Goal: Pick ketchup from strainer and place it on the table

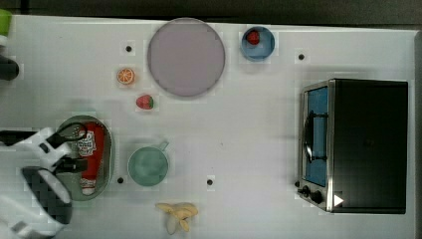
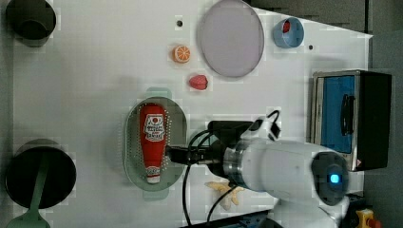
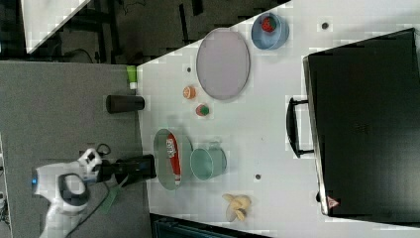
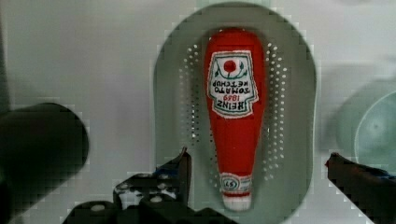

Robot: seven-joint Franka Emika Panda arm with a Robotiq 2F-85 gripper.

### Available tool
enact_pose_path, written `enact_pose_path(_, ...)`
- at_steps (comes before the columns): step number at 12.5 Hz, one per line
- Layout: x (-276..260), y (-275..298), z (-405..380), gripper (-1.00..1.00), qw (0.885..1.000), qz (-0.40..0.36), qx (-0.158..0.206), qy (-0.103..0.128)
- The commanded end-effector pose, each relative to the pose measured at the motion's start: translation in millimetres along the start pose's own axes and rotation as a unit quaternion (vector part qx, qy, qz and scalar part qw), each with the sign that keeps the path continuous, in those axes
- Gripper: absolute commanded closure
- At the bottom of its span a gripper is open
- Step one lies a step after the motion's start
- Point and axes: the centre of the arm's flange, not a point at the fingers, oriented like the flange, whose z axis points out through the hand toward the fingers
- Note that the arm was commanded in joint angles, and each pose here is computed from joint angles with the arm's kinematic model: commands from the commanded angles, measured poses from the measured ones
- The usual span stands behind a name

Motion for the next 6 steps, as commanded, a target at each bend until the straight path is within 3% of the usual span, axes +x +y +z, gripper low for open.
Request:
enact_pose_path(1, -0.6, 9.3, 31.7, -1.00, 1.000, 0.014, 0.015, 0.007)
enact_pose_path(6, -5.3, 6.1, 89.5, -1.00, 0.998, 0.039, 0.038, -0.016)
